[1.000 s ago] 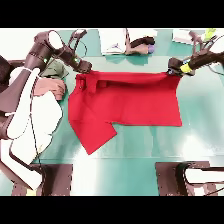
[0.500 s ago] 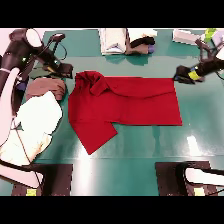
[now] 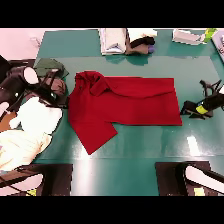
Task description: Fold the shirts.
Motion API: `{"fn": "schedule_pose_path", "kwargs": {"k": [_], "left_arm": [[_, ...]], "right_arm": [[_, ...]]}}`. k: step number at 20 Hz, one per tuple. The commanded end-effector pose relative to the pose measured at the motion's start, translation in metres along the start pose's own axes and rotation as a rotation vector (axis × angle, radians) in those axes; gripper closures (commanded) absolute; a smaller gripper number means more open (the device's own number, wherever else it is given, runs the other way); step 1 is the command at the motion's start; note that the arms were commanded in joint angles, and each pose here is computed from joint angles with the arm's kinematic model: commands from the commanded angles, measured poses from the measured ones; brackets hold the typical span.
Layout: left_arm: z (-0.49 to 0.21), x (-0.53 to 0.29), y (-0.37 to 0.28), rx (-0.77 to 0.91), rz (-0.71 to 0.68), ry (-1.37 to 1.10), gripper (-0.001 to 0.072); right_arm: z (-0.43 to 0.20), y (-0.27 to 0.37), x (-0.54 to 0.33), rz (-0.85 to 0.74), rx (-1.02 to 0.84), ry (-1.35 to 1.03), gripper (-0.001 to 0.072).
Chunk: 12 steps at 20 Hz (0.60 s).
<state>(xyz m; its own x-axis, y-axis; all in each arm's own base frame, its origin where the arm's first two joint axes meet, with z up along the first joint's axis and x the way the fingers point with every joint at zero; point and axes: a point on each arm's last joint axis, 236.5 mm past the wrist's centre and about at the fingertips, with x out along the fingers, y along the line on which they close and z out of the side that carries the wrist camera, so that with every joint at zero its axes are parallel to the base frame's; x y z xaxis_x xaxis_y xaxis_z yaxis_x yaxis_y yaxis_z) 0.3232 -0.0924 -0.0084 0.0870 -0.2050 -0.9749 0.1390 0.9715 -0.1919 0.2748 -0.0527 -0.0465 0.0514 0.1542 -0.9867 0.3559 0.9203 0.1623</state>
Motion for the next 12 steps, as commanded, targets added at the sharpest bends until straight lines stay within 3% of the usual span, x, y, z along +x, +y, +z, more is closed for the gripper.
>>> {"fn": "schedule_pose_path", "kwargs": {"k": [1, 7, 10, 11, 12], "left_arm": [[-0.018, 0.012, -0.007, -0.03, -0.044, 0.016, 0.0273], [-0.017, 0.012, -0.007, -0.029, -0.043, 0.016, 0.0273], [-0.024, 0.012, -0.007, -0.028, -0.043, 0.042, 0.0273], [-0.026, 0.012, -0.008, -0.028, -0.044, 0.053, 0.0273], [-0.027, 0.012, -0.008, -0.028, -0.044, 0.056, 0.0272]], "right_arm": [[-0.017, -0.004, 0.026, 0.026, 0.04, 0.021, 0.0171], [-0.021, 0.014, 0.047, 0.064, 0.018, 0.067, 0.0197], [-0.022, 0.022, 0.055, 0.057, -0.019, 0.076, 0.0287], [-0.021, 0.023, 0.054, 0.046, -0.036, 0.067, 0.043], [-0.021, 0.024, 0.052, 0.04, -0.052, 0.059, 0.0677]]}}
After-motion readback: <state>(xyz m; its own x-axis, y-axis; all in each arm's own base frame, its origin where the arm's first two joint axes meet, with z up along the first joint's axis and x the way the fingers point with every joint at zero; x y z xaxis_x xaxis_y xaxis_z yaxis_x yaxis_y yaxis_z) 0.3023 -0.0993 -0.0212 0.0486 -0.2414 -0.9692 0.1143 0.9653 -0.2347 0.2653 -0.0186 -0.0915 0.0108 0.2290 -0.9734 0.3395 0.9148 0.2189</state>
